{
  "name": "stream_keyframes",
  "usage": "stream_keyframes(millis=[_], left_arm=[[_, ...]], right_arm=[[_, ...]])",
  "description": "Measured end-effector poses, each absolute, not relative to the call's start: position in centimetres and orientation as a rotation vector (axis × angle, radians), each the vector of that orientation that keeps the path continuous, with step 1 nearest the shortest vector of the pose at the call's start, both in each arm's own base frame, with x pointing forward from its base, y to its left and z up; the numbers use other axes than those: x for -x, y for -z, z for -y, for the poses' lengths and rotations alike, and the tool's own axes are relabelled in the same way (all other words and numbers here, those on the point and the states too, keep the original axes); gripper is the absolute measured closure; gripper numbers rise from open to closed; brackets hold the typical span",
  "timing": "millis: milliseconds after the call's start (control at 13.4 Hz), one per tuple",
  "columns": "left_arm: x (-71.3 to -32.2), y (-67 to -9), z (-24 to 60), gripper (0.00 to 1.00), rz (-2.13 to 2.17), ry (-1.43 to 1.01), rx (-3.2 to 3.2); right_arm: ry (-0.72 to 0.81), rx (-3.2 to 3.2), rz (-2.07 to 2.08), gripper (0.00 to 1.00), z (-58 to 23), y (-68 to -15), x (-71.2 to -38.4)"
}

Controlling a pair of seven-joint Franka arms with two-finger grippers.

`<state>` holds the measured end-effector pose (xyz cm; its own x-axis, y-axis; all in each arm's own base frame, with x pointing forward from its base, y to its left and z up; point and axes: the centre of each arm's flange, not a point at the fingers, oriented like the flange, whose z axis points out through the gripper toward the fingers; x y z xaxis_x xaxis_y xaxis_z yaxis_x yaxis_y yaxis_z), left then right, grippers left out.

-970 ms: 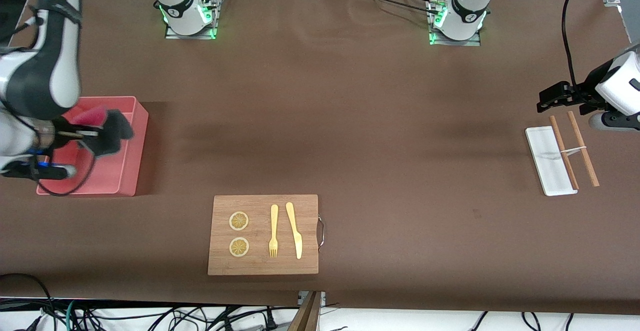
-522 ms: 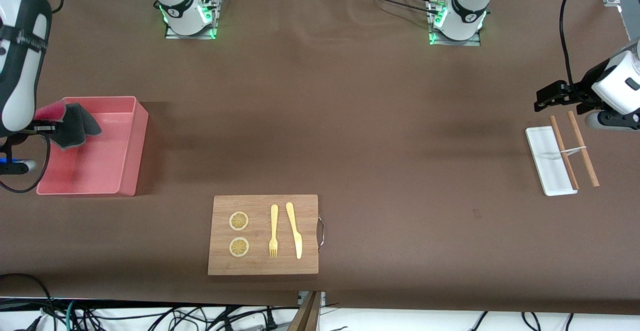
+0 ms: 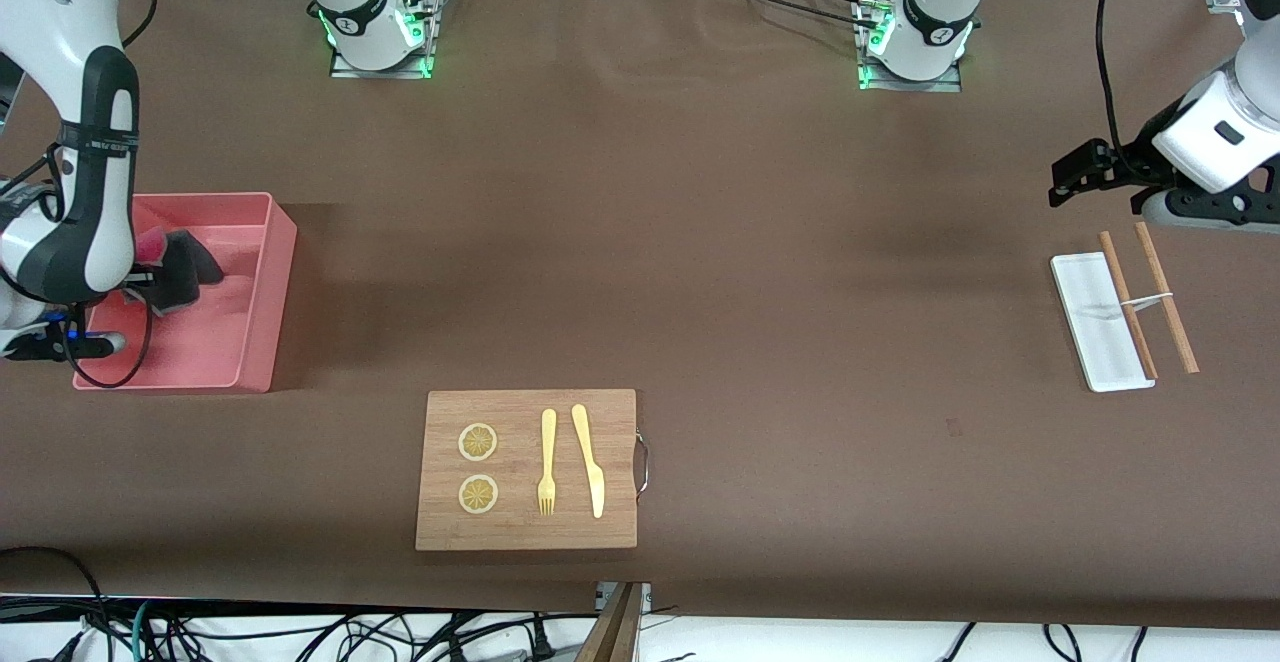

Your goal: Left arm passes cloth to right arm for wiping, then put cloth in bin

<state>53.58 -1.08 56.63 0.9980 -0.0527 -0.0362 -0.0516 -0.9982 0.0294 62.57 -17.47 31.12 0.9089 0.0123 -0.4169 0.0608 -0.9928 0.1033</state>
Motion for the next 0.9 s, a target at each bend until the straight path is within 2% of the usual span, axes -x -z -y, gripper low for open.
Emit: stream_keyframes(millis=[149, 224, 373, 522, 821, 896], left_arm=[[-53.3, -57.0, 1.3, 0.0, 0.088, 0.043, -3.112], [-53.4, -57.0, 1.3, 0.0, 0.088, 0.041, -3.112], [-53.4, -57.0, 1.3, 0.0, 0.089, 0.042, -3.112], [-53.4, -57.0, 1.4, 0.0, 0.09, 0.042, -3.112], [-53.4, -57.0, 1.4, 0.0, 0.09, 0.042, -3.112], [-53.4, -57.0, 1.4, 0.0, 0.09, 0.042, -3.112]], right_arm=[[0.608, -2.978, -0.054, 0.97, 17.1, -29.0, -63.0], [0.596, -2.986, -0.05, 0.92, 16.9, -28.1, -63.2], [0.574, -3.011, -0.036, 0.72, 16.6, -27.5, -63.5], [0.527, -3.021, -0.046, 0.52, 16.3, -29.1, -64.3], [0.509, -3.069, -0.102, 0.08, 13.5, -38.6, -65.7], [0.528, -3.079, -0.125, 0.0, 12.4, -41.4, -65.7]])
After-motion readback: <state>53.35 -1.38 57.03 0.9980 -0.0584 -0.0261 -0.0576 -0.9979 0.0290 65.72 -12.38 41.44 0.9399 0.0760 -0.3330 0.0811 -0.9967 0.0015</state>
